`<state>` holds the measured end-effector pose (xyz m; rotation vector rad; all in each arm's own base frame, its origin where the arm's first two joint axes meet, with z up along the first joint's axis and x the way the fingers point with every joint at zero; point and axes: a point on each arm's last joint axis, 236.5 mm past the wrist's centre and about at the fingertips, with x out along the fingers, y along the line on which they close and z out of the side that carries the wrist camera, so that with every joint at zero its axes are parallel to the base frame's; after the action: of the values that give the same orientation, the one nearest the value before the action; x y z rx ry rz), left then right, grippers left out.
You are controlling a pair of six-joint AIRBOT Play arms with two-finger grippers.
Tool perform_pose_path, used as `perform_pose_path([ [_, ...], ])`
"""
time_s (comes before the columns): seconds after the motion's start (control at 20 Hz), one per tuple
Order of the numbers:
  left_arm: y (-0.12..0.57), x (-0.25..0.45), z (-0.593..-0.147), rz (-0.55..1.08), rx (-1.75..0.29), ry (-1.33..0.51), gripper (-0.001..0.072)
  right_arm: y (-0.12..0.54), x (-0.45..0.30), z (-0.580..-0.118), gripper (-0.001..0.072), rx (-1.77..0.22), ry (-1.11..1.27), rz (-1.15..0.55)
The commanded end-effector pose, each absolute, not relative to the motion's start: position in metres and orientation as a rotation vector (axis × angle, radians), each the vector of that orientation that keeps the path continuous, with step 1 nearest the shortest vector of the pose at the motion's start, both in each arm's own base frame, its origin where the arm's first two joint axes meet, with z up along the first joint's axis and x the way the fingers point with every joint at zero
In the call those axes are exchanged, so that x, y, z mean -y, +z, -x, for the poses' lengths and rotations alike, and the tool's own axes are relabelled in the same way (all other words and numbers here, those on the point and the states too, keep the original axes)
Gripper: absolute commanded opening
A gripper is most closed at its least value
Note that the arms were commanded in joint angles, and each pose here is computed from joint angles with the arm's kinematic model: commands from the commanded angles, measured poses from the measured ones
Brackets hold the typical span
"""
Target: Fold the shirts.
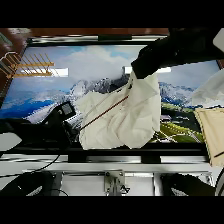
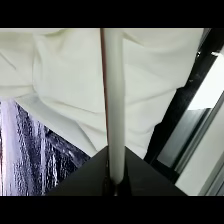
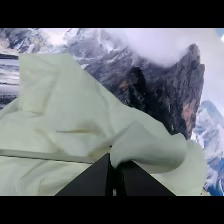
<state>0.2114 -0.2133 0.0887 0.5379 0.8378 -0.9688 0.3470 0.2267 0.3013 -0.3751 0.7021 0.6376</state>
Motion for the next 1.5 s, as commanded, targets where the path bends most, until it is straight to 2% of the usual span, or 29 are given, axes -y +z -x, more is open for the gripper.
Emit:
perform_pose_path([
  [0.0, 0.080, 0.232, -0.235, -0.487, -0.814, -0.950, 0.0045, 0.306, -0.250, -0.326, 0.0109, -0.672, 0.701, 0.419],
  [0.35, 0.114, 0.281, -0.212, -0.263, -0.726, -1.123, 0.0045, 0.297, -0.259, -0.305, 0.0109, -0.731, 0.758, 0.427],
  [0.65, 0.100, 0.298, -0.172, -0.310, -0.800, -1.255, 0.0045, 0.289, -0.261, -0.292, 0.0109, -0.793, 0.787, 0.406],
  [0.95, 0.113, 0.304, -0.215, -0.222, -0.701, -1.132, 0.0046, 0.279, -0.258, -0.272, 0.0109, -0.882, 0.818, 0.397],
  [1.35, 0.108, 0.299, -0.213, -0.217, -0.742, -1.127, 0.0045, 0.300, -0.231, -0.279, 0.0110, -0.806, 0.712, 0.412],
  [1.45, 0.107, 0.298, -0.212, -0.223, -0.747, -1.129, 0.0044, 0.307, -0.228, -0.278, 0.0133, -0.779, 0.705, 0.406],
])
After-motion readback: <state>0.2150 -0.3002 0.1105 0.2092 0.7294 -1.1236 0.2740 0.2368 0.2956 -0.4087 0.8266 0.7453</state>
